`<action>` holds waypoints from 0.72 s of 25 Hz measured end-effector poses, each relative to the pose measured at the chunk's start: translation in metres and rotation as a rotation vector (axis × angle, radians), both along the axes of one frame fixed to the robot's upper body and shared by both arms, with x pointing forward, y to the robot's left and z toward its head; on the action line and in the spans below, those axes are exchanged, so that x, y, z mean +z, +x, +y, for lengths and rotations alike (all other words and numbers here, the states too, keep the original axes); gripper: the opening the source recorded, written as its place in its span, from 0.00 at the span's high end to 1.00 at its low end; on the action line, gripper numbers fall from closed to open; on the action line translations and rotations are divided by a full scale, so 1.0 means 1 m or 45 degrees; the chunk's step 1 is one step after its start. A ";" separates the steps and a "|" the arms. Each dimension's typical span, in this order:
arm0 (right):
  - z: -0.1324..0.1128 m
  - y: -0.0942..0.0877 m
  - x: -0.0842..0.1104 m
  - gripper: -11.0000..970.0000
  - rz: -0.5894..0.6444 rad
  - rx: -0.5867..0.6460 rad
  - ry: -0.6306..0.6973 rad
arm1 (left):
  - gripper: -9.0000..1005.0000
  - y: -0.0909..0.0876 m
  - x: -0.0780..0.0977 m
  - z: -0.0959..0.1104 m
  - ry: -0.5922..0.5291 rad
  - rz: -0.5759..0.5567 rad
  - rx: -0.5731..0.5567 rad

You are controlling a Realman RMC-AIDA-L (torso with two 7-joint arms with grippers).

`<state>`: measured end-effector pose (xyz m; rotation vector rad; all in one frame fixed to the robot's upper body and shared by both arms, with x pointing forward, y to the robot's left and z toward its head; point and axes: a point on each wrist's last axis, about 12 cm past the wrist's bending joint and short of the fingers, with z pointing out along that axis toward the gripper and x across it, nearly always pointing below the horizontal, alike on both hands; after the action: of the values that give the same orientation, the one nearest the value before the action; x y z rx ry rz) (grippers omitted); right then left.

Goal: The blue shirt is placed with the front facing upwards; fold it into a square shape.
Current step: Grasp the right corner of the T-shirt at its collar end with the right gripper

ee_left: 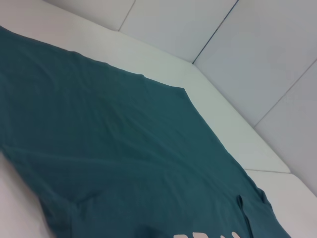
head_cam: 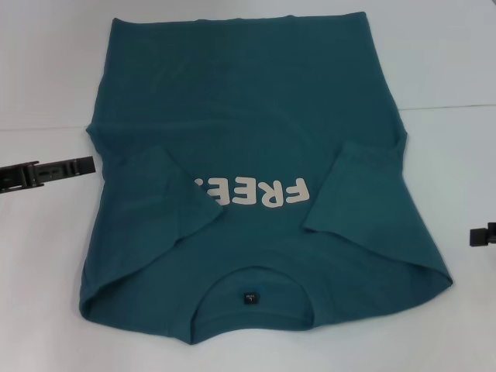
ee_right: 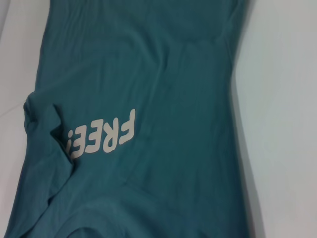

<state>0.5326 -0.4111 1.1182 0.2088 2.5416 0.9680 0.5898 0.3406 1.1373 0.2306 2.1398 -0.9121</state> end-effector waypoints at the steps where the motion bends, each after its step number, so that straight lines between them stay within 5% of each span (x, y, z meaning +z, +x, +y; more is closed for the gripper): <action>1: 0.001 0.000 -0.002 0.08 0.007 0.000 0.004 | 0.09 0.000 0.000 0.000 0.001 0.000 0.000; 18: 0.023 0.012 -0.022 0.09 0.071 0.021 -0.014 | 0.09 0.002 0.000 -0.004 0.008 -0.012 -0.014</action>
<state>0.5450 -0.3881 1.0959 0.2145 2.6031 0.9668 0.5914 0.3364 1.1368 0.2500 2.1349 -0.9089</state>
